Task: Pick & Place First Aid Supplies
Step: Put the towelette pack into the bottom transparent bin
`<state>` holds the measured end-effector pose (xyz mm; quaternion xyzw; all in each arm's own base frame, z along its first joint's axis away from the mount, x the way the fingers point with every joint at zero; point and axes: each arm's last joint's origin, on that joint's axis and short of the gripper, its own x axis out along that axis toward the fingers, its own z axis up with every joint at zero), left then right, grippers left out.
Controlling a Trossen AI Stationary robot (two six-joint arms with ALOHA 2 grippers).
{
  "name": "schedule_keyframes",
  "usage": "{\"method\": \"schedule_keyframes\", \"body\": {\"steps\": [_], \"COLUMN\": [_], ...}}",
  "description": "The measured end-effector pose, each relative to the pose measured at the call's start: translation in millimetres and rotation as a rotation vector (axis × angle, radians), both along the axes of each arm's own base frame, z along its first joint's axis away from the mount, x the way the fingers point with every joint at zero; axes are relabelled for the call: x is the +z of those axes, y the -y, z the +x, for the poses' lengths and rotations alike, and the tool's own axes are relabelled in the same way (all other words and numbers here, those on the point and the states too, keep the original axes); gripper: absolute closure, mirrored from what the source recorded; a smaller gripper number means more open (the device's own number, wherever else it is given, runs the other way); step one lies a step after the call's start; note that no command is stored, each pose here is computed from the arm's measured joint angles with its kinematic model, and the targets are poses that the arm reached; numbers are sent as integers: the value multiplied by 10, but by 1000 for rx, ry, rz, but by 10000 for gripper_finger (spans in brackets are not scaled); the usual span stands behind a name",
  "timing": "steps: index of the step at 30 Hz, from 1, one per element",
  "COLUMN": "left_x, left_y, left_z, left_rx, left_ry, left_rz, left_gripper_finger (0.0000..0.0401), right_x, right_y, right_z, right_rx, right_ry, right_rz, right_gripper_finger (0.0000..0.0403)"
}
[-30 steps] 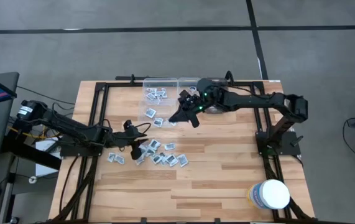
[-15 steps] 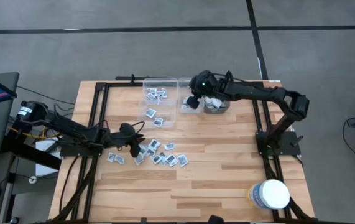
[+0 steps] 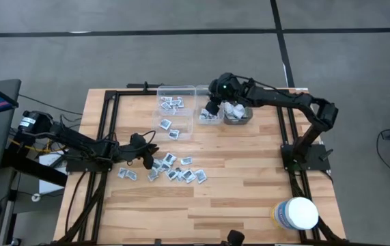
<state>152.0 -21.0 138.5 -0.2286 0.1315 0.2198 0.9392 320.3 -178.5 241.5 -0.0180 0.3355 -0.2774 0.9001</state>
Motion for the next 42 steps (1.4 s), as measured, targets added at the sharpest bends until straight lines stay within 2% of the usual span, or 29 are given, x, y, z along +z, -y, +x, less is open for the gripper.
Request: {"method": "schedule_keyframes", "body": {"steps": [6, 9, 16, 20, 23, 27, 29, 31, 33, 37, 42], "left_x": [3, 4, 0, -2, -3, -2, -2, -2, -2, -2, -2], "left_y": [0, 3, 24, 41, 46, 47, 47, 47, 47, 47, 47], "left_z": [1, 3, 9, 12, 13, 14, 14, 14, 14, 14, 14], "left_rx": [-1, -10, -80, -133, -151, -152, -152, -152, -152, -152, -154], "left_ry": [3, 4, -3, -9, -11, -10, -10, -10, -10, -10, -10], "left_rz": [1, -3, -34, -58, -66, -66, -66, -66, -66, -66, -67], "left_gripper_finger": [307, 307, 307, 307, 307, 307, 307, 307, 307, 307, 307], "right_x": [-22, -20, -52, -151, -217, -457, -548, -679, -757, -721, -797], "right_y": [-108, -278, -995, -1488, -1839, -2246, -2432, -2567, -2643, -2643, -2594], "right_z": [52, 124, 322, 330, 297, 268, 332, 344, 398, 450, 467], "right_rx": [38, 143, 554, 742, 838, 945, 992, 999, 966, 911, 884], "right_ry": [-18, -55, -112, -201, -256, -352, -336, -362, -329, -268, -298], "right_rz": [1, -34, -31, 46, 94, 118, 103, 105, 112, 120, 117], "right_gripper_finger": [257, 249, 250, 261, 269, 276, 277, 277, 274, 268, 264]}}
